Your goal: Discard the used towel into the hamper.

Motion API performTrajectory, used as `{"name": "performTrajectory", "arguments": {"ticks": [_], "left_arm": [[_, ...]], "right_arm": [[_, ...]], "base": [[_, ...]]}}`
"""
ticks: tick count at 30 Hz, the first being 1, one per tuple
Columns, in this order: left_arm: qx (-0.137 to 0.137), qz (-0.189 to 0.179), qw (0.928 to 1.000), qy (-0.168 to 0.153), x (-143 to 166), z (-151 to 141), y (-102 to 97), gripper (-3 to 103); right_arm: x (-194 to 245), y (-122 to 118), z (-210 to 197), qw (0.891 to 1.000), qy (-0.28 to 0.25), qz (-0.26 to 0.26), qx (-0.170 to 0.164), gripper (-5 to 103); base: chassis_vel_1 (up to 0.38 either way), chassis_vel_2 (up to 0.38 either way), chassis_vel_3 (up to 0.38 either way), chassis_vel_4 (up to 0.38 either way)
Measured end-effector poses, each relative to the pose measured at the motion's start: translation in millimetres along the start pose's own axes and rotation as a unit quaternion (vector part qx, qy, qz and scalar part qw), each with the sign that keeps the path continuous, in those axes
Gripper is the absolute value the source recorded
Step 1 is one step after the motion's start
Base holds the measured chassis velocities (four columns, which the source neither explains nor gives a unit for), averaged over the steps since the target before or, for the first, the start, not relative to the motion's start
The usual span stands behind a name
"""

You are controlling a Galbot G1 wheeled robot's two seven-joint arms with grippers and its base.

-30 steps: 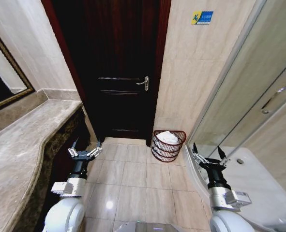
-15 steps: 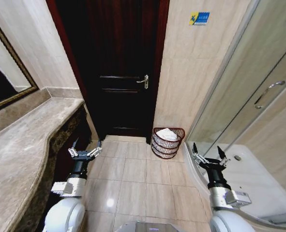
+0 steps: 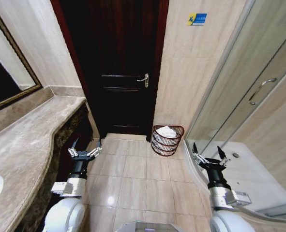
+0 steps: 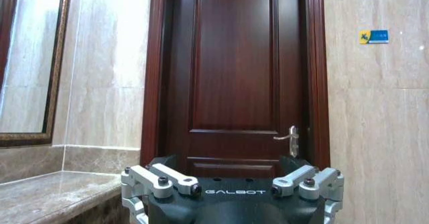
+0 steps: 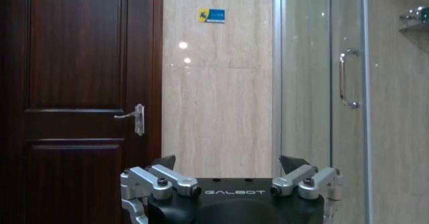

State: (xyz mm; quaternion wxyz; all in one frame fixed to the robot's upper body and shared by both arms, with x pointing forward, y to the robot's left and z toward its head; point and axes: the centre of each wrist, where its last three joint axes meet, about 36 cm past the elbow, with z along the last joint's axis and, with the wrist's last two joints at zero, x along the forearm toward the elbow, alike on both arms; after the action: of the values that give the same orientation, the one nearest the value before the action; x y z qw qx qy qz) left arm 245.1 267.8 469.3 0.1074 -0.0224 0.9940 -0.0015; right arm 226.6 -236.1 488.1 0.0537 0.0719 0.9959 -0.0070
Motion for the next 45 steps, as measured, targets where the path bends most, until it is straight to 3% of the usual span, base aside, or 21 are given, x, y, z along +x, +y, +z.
{"name": "performTrajectory", "arguments": {"ticks": [45], "left_arm": [[0.0,0.0,1.0,0.0,0.0,0.0,0.0,100]], "right_arm": [[0.0,0.0,0.0,1.0,0.0,0.0,0.0,100]], "base": [[0.08,-0.084,-0.082,0.081]]}}
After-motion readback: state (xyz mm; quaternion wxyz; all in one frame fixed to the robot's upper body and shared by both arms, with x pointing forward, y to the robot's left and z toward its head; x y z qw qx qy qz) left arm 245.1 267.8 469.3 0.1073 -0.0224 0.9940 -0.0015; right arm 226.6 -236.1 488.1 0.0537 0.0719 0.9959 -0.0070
